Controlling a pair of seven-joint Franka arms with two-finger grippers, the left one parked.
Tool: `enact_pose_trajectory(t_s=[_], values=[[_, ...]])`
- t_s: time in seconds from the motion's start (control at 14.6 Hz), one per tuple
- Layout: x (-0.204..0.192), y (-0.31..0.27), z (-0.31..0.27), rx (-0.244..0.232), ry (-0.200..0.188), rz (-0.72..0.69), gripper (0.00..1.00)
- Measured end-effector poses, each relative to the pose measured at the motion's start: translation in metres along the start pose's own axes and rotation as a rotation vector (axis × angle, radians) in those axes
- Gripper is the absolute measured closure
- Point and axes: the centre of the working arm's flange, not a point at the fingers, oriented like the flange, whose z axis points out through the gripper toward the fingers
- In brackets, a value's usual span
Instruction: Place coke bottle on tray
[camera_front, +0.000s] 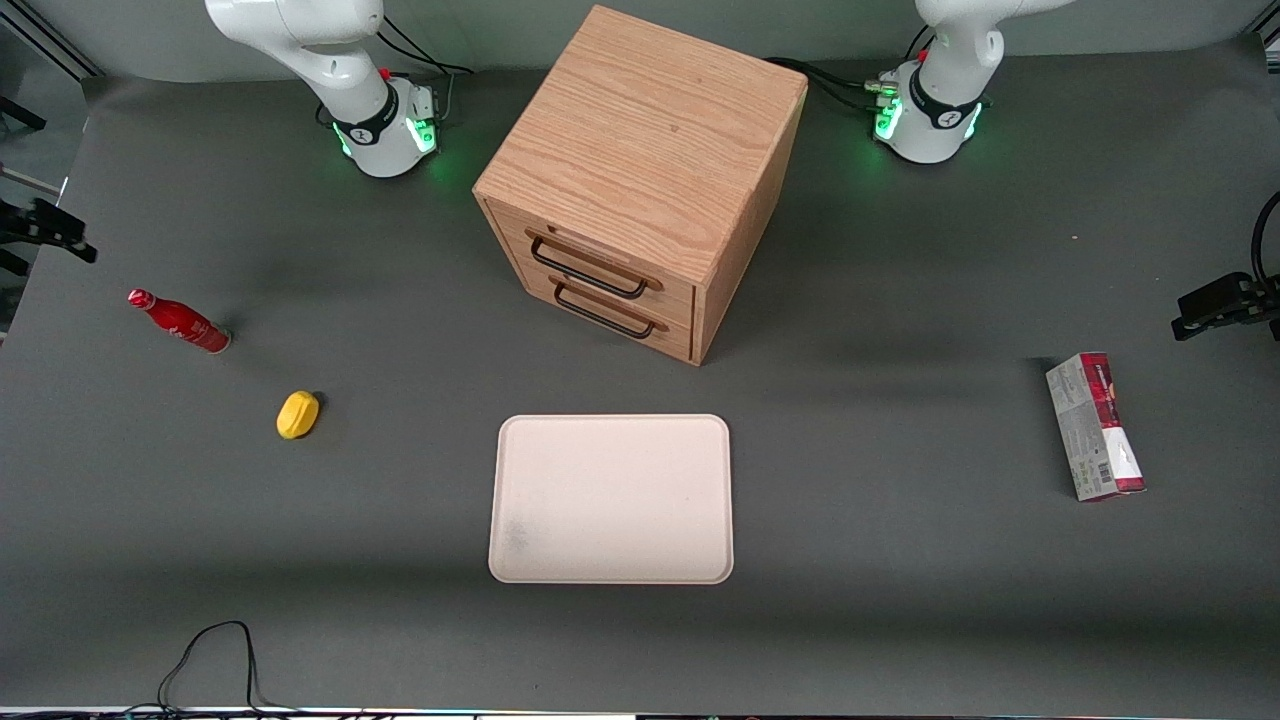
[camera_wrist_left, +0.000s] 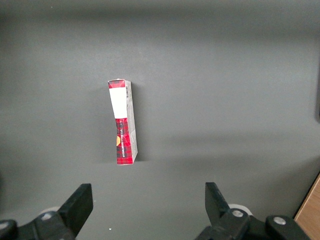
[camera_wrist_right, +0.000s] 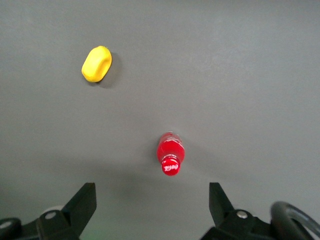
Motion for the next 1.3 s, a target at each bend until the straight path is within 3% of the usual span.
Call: enact_pose_trajectory(t_s=[0.55, 1.3], values=[[0.018, 0.009, 0.094, -0.043, -0.092, 0.001, 0.00], [-0.002, 0.009, 0.136, -0.035, -0.127, 0.022, 0.00]])
